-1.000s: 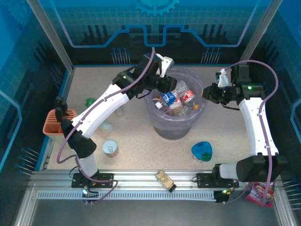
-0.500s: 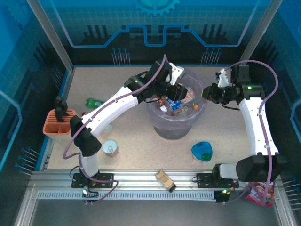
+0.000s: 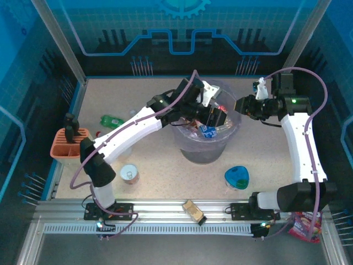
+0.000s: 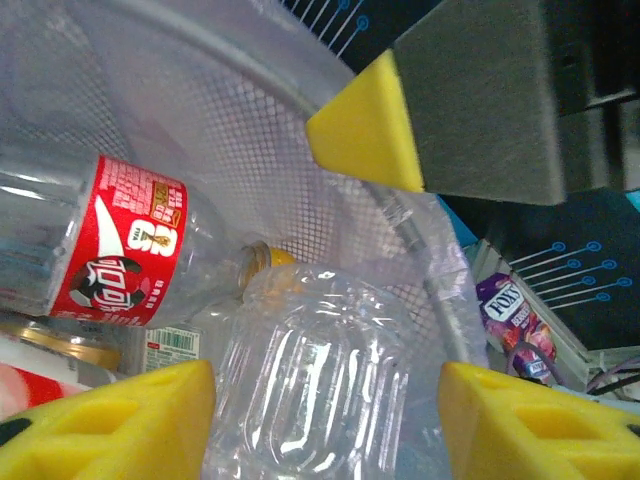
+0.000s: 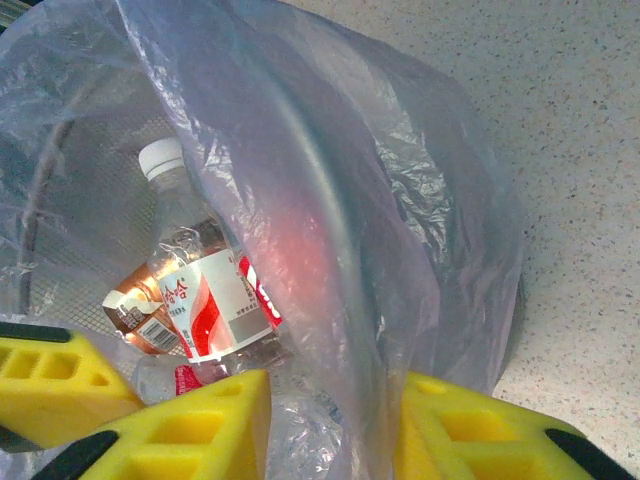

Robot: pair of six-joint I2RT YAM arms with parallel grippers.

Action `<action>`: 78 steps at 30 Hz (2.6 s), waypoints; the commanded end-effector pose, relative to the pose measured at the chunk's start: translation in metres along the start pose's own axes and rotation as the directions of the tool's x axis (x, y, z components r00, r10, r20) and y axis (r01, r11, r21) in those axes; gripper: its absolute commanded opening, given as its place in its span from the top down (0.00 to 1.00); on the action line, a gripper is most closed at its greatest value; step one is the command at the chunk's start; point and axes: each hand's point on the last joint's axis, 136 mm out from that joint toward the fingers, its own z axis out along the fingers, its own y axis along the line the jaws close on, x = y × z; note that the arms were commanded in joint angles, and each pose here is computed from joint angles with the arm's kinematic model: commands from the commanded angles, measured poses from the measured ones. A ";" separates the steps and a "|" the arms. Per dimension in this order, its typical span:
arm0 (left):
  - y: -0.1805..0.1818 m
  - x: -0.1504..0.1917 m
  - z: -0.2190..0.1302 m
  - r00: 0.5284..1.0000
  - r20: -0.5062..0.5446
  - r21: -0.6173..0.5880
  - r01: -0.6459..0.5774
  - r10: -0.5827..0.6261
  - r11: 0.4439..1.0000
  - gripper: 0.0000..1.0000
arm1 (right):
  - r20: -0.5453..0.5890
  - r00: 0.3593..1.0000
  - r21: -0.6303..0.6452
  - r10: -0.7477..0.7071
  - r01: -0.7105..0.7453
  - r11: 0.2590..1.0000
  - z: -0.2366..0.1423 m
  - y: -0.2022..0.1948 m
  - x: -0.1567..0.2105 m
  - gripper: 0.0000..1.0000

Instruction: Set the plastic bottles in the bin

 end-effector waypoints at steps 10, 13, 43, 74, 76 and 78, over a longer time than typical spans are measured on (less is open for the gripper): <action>0.071 -0.042 -0.148 0.974 0.224 -0.376 0.117 -0.033 0.919 0.14 | -0.011 0.999 -0.069 -0.039 0.038 0.997 0.001 0.018 -0.004 0.61; 0.133 -0.019 -0.177 0.962 0.236 -0.506 0.242 -0.136 0.828 0.13 | -0.008 0.999 -0.076 -0.046 0.045 0.996 0.001 0.020 -0.005 0.61; 0.424 0.161 -0.122 0.742 0.261 -0.822 0.506 -0.618 0.262 0.22 | -0.023 0.999 -0.110 -0.044 0.042 0.993 0.004 0.021 0.004 0.59; 0.316 0.052 -0.157 0.908 0.227 -0.695 0.404 -0.352 0.595 0.50 | -0.006 0.999 -0.109 -0.053 0.052 0.993 -0.001 0.024 -0.001 0.59; 0.285 0.032 -0.168 0.931 0.228 -0.660 0.364 -0.286 0.657 0.51 | -0.006 0.999 -0.109 -0.052 0.051 0.993 0.000 0.024 -0.001 0.59; 0.251 0.014 -0.179 0.952 0.228 -0.633 0.304 -0.203 0.712 0.51 | -0.007 0.999 -0.109 -0.051 0.050 0.993 0.001 0.024 -0.001 0.59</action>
